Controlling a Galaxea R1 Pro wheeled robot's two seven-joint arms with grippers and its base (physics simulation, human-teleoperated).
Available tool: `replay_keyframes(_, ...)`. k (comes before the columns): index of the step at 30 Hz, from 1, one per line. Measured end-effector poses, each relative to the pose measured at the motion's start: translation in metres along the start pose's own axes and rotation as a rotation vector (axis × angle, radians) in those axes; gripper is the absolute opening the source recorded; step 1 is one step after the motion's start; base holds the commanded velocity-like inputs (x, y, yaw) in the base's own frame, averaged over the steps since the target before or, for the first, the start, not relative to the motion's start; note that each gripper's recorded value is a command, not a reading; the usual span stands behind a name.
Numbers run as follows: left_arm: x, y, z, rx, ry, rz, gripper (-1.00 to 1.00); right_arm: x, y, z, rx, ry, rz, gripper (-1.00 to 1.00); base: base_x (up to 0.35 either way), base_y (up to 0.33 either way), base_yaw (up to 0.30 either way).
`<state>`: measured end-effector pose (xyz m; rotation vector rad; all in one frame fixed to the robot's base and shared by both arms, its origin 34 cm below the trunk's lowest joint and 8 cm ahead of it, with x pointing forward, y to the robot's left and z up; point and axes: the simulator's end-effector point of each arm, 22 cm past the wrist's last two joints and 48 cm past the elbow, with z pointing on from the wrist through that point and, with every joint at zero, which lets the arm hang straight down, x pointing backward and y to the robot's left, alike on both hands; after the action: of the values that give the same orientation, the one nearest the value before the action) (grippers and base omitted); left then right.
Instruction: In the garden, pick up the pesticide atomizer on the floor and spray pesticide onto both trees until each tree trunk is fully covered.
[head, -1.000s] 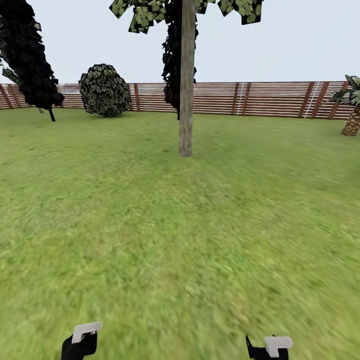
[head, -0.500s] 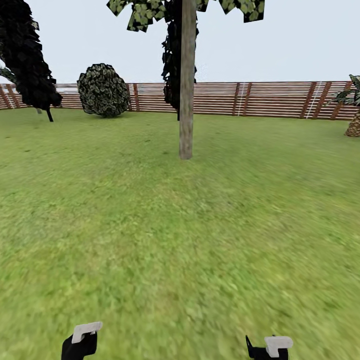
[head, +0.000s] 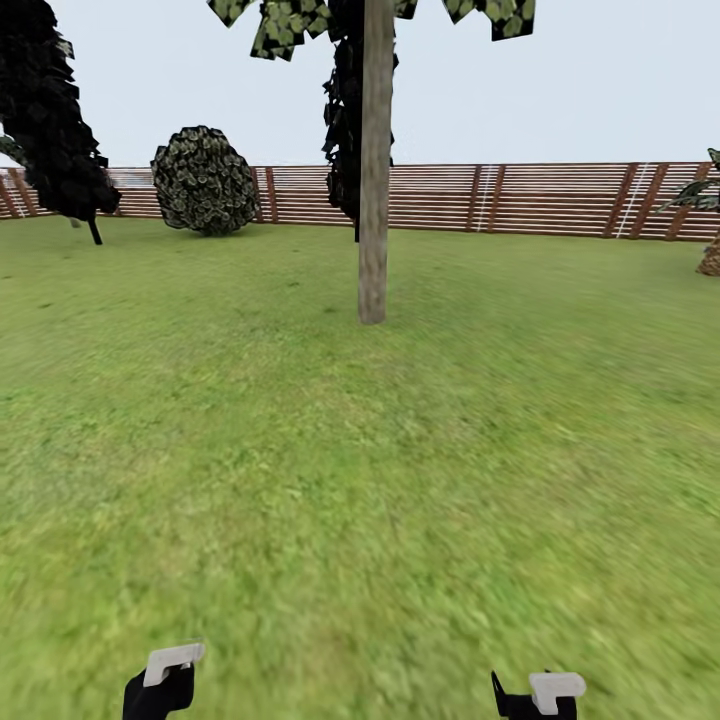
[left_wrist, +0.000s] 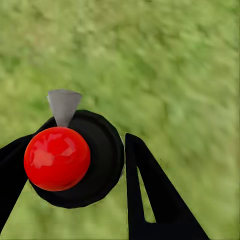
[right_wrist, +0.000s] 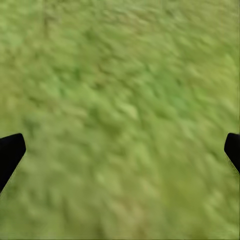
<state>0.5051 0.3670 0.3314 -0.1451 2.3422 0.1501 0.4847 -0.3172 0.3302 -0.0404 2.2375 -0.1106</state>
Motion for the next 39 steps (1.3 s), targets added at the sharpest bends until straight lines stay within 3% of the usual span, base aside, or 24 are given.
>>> replay_keyframes(39,0.0005,0.0007,-0.0001,-0.001,0.002,0.001,-1.0,-0.0001,-0.0006,0.0,0.001,0.0,-0.001,1.0,0.338,0.0,0.0)
